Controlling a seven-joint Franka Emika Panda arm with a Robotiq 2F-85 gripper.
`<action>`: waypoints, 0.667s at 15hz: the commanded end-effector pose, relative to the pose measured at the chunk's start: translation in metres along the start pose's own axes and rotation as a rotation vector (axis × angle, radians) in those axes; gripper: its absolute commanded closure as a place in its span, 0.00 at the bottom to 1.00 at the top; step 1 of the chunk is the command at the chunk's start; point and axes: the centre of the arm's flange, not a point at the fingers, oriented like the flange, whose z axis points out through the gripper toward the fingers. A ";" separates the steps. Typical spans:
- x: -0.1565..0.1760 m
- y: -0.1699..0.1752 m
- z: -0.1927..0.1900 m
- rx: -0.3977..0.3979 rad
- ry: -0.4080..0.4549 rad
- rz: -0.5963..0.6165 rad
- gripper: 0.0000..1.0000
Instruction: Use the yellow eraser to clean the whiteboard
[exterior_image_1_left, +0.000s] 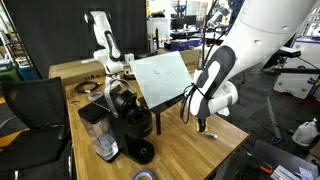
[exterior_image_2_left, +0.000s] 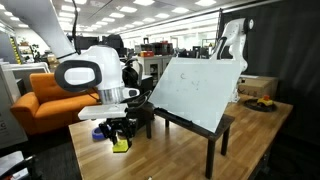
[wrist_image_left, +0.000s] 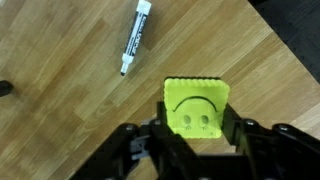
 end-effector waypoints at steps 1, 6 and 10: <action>0.008 0.012 0.048 0.018 0.031 -0.025 0.71; 0.014 0.011 0.080 0.024 0.045 -0.081 0.71; 0.019 0.015 0.102 0.023 0.039 -0.116 0.71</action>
